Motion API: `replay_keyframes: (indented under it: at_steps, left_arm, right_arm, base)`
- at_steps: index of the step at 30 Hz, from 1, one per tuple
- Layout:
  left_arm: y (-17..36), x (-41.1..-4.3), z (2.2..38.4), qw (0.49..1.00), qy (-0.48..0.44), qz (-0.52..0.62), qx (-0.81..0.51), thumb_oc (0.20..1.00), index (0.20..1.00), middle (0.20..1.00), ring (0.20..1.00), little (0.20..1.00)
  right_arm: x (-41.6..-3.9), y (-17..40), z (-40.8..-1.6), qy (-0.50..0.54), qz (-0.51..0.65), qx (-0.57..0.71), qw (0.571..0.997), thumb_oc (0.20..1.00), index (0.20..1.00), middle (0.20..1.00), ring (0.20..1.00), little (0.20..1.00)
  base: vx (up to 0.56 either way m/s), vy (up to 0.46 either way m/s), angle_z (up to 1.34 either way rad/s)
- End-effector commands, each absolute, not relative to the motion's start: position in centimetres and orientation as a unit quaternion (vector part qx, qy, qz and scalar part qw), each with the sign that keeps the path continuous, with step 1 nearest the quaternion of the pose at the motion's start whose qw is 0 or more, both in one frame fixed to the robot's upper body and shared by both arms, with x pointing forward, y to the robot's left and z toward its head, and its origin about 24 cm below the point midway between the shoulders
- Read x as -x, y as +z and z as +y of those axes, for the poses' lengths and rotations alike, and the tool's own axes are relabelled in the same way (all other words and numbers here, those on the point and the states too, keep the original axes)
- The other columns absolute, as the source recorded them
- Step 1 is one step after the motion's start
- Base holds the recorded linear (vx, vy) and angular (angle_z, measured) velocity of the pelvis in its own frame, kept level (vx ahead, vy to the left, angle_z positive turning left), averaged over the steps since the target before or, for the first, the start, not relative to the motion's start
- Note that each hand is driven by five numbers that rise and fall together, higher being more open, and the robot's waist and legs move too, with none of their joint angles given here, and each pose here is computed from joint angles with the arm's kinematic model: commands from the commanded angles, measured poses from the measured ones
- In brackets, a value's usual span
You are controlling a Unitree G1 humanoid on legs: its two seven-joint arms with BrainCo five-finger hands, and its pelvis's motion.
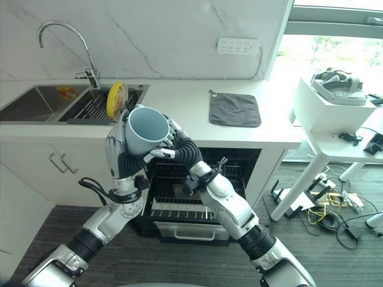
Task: Place the dishes in the dishwasher.
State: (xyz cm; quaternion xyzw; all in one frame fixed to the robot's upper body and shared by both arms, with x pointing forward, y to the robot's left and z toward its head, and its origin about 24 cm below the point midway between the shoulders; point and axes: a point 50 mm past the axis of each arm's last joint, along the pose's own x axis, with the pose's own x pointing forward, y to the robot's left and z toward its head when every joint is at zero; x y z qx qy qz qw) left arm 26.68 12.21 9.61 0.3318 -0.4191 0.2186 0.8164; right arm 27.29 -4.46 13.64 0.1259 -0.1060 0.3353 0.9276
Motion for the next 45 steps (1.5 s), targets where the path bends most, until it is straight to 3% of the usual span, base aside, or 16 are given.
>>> replay_keyframes:
  at_steps: [1,23,26,27,41,42,43,45]
  left_arm:
    - [12.6,-28.2,10.1,0.792,0.192,-0.485,-0.318,0.200,0.200,0.200,0.200,0.200]
    - [12.2,-28.0,8.3,0.806,0.153,-0.481,-0.309,0.200,0.200,0.200,0.200,0.200]
    - [12.0,-27.9,8.1,0.808,0.144,-0.481,-0.310,0.200,0.200,0.200,0.200,0.200]
    - [11.9,-27.8,8.0,0.808,0.143,-0.480,-0.309,0.200,0.200,0.200,0.200,0.200]
    - [10.9,-27.4,6.8,0.821,0.100,-0.468,-0.311,0.200,0.200,0.200,0.200,0.200]
    - [10.9,-27.4,6.8,0.821,0.099,-0.468,-0.313,0.517,0.517,0.517,0.517,0.517]
    - [10.8,-27.4,6.7,0.821,0.099,-0.467,-0.314,1.000,1.000,1.000,1.000,1.000]
    - [10.7,-27.4,6.8,0.826,0.100,-0.460,-0.310,1.000,1.000,1.000,1.000,1.000]
  right_arm:
    - [-27.8,17.8,-2.4,0.364,-0.175,-0.146,0.903,1.000,1.000,1.000,1.000,1.000]
    - [-28.1,18.2,-1.0,0.359,-0.180,-0.129,0.907,1.000,1.000,1.000,1.000,1.000]
    - [-28.0,18.4,-0.9,0.359,-0.189,-0.123,0.906,0.256,0.256,0.256,0.256,0.256]
    - [-28.0,18.5,-0.9,0.360,-0.191,-0.123,0.905,0.200,0.200,0.200,0.200,0.200]
    - [-27.8,20.0,-1.0,0.335,-0.239,-0.140,0.901,0.200,0.200,0.200,0.200,0.200]
    - [-27.8,20.1,-1.1,0.333,-0.242,-0.142,0.900,0.200,0.200,0.200,0.200,0.200]
    - [-27.8,20.2,-1.1,0.331,-0.244,-0.145,0.900,0.200,0.200,0.200,0.200,0.200]
    - [-27.8,20.5,-1.3,0.324,-0.247,-0.159,0.899,0.200,0.200,0.200,0.200,0.200]
  base:
    - [0.00,0.000,0.00]
    - [0.00,0.000,0.01]
    - [0.01,-0.004,0.05]
    - [0.00,0.000,0.00]
    - [0.00,0.000,0.00]
    - [0.00,0.000,0.00]
    - [0.00,0.000,0.00]
    - [0.00,0.000,0.00]
